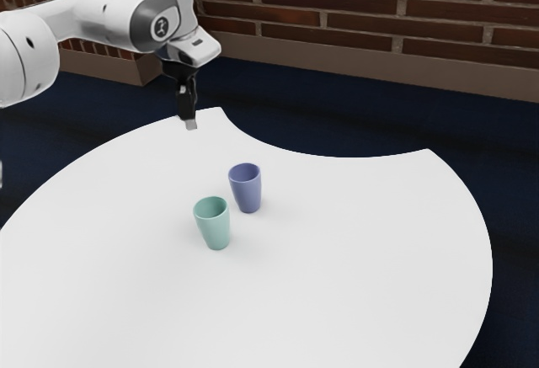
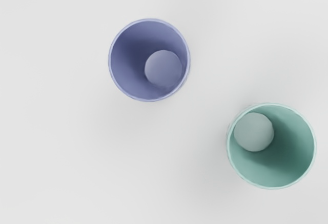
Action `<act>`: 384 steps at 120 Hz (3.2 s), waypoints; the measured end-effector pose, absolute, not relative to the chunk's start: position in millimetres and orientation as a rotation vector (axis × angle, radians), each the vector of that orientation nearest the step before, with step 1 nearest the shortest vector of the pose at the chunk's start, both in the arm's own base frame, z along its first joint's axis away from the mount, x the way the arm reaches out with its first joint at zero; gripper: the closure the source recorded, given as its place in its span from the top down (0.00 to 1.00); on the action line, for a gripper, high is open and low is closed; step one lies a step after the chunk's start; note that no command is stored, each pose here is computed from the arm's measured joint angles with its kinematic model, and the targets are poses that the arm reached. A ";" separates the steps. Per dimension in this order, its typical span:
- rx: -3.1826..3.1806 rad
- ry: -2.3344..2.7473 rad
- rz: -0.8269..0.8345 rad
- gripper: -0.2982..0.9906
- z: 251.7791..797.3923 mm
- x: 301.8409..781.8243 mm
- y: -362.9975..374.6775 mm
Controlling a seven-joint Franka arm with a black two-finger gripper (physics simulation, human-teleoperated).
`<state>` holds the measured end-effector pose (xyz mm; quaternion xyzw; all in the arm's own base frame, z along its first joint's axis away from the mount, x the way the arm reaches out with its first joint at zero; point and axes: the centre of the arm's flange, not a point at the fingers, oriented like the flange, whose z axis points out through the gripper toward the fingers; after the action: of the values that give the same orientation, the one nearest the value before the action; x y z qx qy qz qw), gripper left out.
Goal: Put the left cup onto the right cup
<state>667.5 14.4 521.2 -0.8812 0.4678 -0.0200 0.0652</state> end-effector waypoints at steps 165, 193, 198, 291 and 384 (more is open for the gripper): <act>-2.732 1.429 0.020 0.77 369.0 719.6 -4.2; -2.713 1.437 0.009 0.77 369.4 725.8 -3.1; -2.707 1.440 0.004 0.77 370.0 727.9 -3.3; -2.633 1.509 -0.042 0.77 350.4 760.3 7.2; -2.565 1.603 -0.055 0.60 329.3 773.3 1.4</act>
<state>773.3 1.4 329.3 -0.8464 0.5290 -0.0182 0.0582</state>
